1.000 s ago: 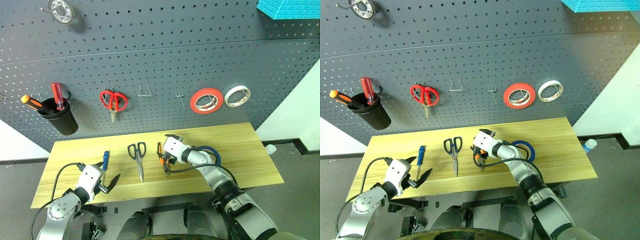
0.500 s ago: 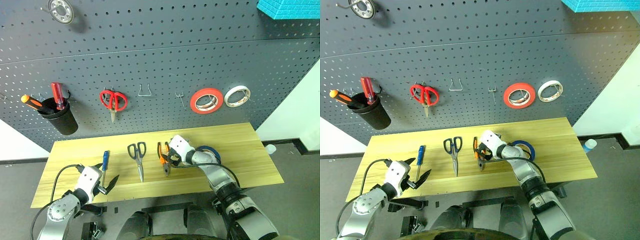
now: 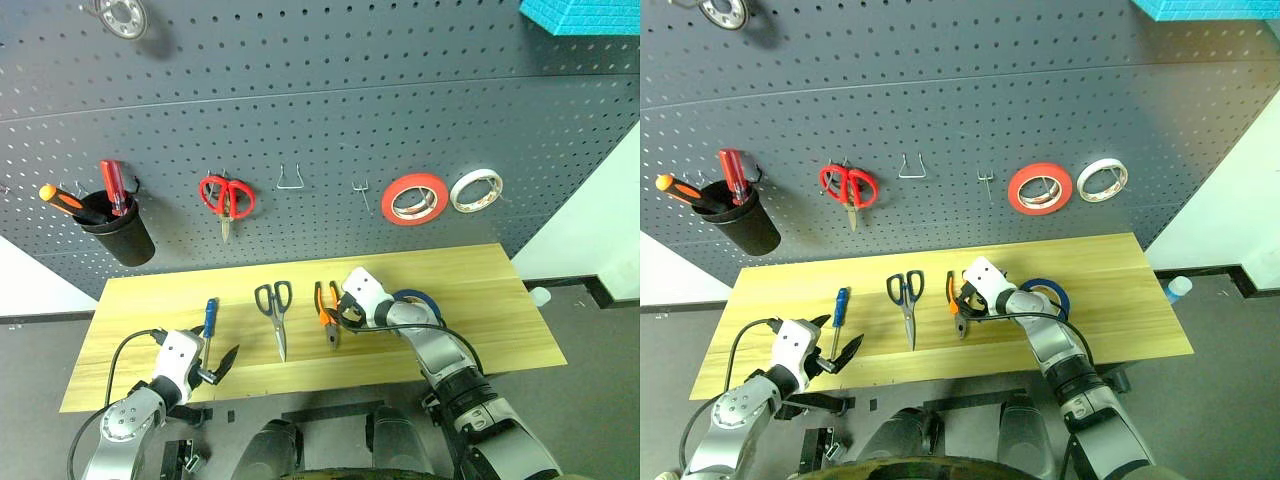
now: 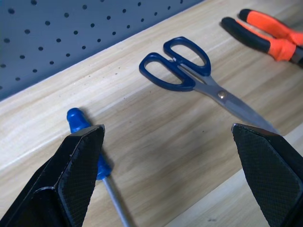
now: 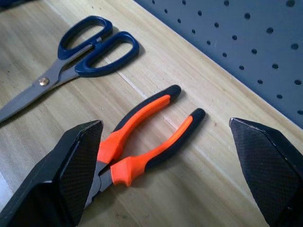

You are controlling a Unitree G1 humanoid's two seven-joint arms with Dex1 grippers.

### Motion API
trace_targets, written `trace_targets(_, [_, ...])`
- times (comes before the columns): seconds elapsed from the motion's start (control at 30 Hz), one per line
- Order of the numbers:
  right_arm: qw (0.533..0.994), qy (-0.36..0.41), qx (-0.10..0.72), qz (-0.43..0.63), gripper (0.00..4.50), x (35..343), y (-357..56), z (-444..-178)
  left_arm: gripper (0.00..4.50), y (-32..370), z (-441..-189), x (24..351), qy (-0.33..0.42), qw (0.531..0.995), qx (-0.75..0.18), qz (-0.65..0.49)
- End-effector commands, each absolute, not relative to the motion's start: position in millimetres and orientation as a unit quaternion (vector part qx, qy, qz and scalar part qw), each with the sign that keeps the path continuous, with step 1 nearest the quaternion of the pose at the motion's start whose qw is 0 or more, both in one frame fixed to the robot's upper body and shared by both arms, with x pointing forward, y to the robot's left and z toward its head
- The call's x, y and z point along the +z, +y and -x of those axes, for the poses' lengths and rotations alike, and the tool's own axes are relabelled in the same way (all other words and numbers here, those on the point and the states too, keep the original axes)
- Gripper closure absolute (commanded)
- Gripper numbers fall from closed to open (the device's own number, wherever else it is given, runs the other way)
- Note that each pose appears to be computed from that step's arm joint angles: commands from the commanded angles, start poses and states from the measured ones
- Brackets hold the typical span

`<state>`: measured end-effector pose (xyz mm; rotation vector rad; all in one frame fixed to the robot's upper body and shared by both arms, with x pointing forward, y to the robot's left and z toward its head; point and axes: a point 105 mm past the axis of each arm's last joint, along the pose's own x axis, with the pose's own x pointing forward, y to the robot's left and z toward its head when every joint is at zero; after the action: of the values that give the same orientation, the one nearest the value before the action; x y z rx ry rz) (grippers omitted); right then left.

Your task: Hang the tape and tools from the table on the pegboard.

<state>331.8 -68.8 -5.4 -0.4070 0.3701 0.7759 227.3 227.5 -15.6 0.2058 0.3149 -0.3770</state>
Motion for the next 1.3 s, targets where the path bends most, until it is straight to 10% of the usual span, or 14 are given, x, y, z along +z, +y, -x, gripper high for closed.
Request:
trace_targets(0.03, [0.901, 0.141, 0.373, 0.17, 0.04, 17.6, -61.8, -334.0, 0.0, 240.2, -235.1, 11.7, 0.11, 0.982, -0.131, -0.077])
trace_targets(0.47, [0.89, 0.174, 0.39, 0.164, 0.04, 19.4, -58.9, -317.1, 0.0, 244.3, -240.3, 28.7, 0.103, 0.983, -0.109, -0.105])
trace_targets(0.9, [0.86, 0.222, 0.386, 0.248, 0.04, 29.5, -137.3, -302.6, 0.0, 144.1, -216.3, 50.5, 0.064, 0.908, -0.411, -0.052])
trace_targets(1.3, [0.867, 0.297, 0.331, 0.227, 0.04, 7.4, -169.9, -303.2, 0.0, 91.6, -245.6, 19.2, 0.092, 0.84, -0.521, -0.118])
